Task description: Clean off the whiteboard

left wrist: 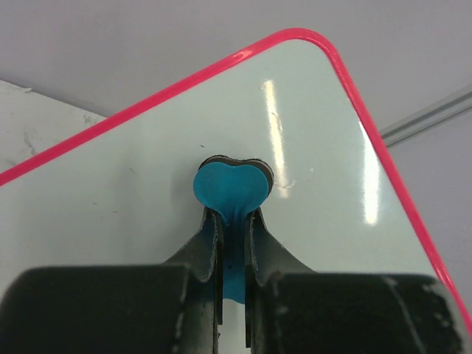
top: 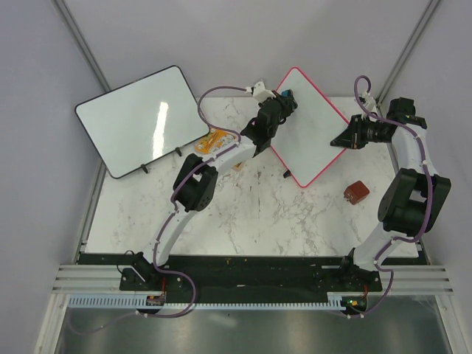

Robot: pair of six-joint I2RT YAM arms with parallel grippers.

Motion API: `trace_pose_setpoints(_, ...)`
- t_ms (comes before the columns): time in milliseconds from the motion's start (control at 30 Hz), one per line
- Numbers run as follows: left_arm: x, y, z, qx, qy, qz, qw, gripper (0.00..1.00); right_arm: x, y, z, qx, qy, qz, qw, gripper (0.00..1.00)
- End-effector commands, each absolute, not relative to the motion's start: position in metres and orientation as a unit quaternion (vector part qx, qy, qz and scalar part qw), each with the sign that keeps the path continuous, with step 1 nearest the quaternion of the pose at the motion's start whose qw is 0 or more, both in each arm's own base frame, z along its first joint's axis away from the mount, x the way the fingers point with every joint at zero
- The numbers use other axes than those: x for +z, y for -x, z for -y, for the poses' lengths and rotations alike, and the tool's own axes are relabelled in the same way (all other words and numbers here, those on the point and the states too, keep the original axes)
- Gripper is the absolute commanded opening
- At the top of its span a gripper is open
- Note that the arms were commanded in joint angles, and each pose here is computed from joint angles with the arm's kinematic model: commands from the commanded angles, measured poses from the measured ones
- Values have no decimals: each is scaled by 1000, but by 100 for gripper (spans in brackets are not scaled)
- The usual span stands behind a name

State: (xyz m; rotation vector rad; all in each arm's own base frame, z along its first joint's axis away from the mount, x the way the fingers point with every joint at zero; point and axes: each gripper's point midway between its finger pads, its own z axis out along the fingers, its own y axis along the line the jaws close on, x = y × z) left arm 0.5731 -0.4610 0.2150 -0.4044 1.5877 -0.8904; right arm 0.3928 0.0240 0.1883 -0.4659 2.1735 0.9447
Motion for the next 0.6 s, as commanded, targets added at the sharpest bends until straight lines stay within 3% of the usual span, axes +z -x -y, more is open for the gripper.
trace_pose_setpoints(0, 127, -574, 448, -328, 161, -761, 536, 2, 154, -372, -53, 357, 298, -822, 328, 0)
trace_pose_setpoints(267, 155, -559, 490, -410, 101, -743, 519, 2, 153, -372, -54, 358, 299, -822, 326, 0)
trace_pose_setpoints(400, 182, -527, 531, -454, 16, -727, 515, 2, 152, -372, -54, 359, 298, -822, 326, 0)
trace_pose_setpoints(567, 175, -477, 571, -493, -64, -731, 468, 2, 154, -372, -53, 358, 299, -822, 328, 0)
